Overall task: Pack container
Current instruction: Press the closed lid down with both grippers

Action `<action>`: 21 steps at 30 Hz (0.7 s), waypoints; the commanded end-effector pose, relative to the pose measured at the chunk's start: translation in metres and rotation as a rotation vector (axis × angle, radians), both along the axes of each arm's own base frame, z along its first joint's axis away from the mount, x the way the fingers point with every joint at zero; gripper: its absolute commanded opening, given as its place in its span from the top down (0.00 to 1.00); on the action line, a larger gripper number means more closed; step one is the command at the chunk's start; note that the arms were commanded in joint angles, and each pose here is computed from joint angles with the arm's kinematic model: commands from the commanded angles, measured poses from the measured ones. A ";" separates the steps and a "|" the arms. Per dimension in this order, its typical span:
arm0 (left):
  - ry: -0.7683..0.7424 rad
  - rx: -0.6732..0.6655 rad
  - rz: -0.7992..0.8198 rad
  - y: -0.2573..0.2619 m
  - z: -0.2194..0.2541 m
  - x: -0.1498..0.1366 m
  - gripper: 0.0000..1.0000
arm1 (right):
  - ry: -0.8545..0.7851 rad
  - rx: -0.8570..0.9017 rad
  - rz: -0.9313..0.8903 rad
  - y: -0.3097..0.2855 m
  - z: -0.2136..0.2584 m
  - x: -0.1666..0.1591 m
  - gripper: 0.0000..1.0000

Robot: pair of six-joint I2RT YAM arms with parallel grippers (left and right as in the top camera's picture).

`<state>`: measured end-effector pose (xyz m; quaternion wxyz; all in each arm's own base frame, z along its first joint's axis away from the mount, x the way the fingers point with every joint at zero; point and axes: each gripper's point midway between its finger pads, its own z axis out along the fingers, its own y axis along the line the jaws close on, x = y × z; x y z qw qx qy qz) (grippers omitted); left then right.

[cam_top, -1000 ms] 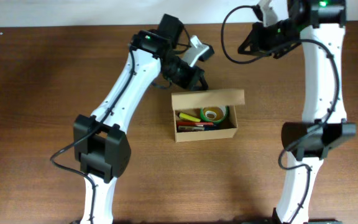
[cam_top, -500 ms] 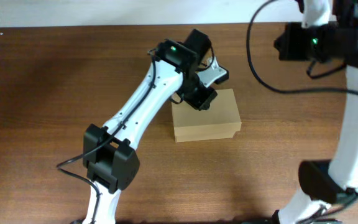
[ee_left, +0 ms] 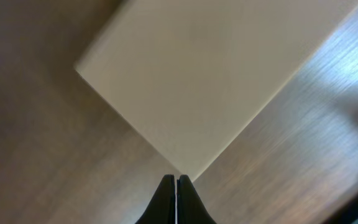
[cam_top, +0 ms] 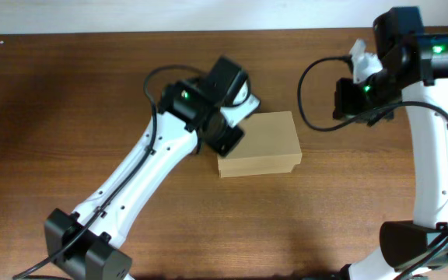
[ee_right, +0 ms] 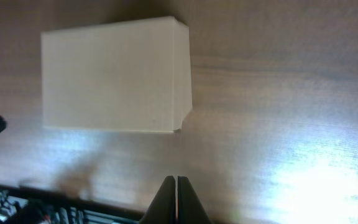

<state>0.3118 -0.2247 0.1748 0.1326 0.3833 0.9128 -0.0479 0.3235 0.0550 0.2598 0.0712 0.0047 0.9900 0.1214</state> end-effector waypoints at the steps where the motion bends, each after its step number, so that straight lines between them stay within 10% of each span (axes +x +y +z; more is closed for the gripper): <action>1: 0.024 0.049 0.039 0.014 -0.023 -0.008 0.98 | 0.030 -0.020 0.073 0.016 -0.011 -0.014 0.96; 21: 0.058 0.010 0.084 0.017 -0.046 0.007 0.98 | 0.207 -0.047 0.144 0.038 -0.133 -0.027 0.96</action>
